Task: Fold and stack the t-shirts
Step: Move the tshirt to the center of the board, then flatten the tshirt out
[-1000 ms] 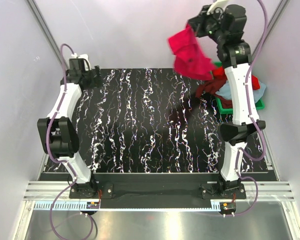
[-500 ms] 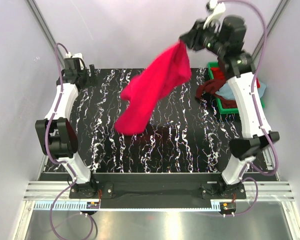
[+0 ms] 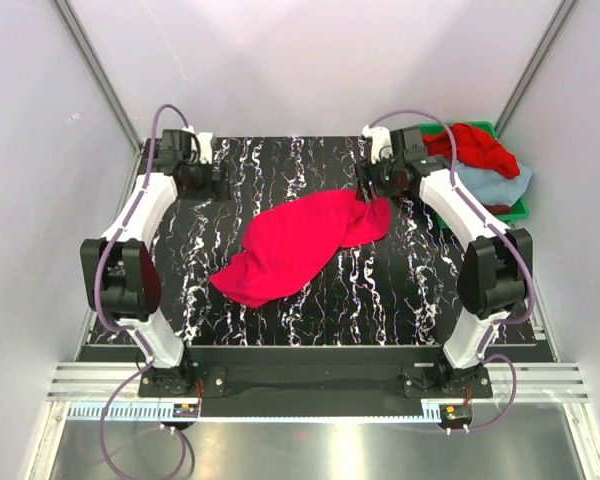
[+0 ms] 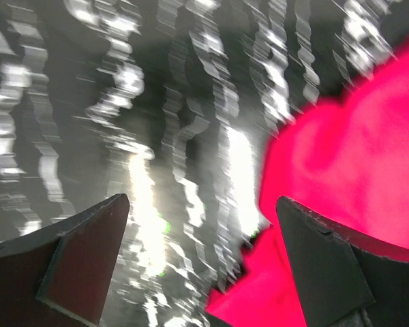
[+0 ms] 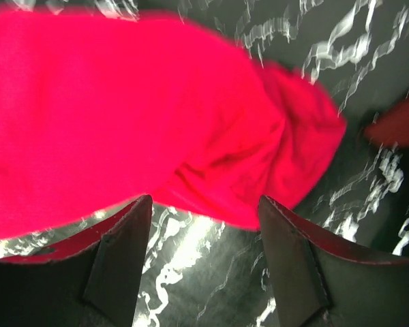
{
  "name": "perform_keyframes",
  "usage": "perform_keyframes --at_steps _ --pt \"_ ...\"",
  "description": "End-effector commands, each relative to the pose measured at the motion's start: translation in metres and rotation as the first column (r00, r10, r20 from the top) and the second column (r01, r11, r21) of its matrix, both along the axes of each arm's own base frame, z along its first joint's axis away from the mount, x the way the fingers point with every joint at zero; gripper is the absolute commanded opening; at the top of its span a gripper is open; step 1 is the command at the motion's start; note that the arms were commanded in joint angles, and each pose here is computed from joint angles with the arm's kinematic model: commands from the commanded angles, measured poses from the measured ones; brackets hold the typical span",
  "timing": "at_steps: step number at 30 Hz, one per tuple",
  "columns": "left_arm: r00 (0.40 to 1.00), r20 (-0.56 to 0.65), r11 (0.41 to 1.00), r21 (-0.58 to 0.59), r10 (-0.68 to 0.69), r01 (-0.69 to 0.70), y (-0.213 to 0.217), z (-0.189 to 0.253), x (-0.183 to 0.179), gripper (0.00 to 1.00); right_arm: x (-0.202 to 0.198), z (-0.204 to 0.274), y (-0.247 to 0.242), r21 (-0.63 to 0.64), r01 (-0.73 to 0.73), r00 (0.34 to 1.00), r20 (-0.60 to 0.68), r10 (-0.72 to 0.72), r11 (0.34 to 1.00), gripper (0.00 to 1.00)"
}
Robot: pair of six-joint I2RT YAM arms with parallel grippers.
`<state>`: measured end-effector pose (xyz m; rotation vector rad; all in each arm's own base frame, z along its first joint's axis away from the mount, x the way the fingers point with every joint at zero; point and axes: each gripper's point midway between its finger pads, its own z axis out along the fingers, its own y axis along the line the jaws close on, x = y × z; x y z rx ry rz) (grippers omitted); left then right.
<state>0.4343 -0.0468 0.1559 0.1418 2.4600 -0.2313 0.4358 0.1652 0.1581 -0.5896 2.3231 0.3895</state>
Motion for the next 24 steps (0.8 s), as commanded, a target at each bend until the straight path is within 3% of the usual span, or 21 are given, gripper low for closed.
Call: perform_keyframes --at_steps 1,4,10,18,24 --pt "0.989 -0.092 0.988 -0.118 -0.112 0.101 -0.028 -0.004 -0.019 0.96 0.025 0.067 0.020 0.078 -0.084 0.984 0.164 0.071 0.993 0.71" --pt "0.984 -0.127 0.983 -0.151 -0.129 0.109 -0.034 -0.013 -0.024 0.91 0.031 0.062 0.031 0.096 -0.136 0.986 0.109 0.126 0.986 0.70" --pt "0.969 -0.186 0.980 -0.143 -0.164 0.138 -0.034 -0.029 -0.011 0.91 0.055 0.012 0.025 -0.001 -0.129 0.992 0.003 0.129 0.992 0.69" --pt "0.963 -0.212 0.977 -0.167 -0.169 0.134 -0.040 -0.035 -0.006 0.91 0.079 -0.025 0.066 0.168 -0.167 0.973 -0.129 0.189 0.972 0.69" --pt "0.956 -0.223 0.973 -0.173 -0.193 0.156 -0.046 -0.035 -0.020 0.91 0.088 -0.066 0.068 0.151 -0.162 0.965 -0.181 0.188 0.975 0.70"
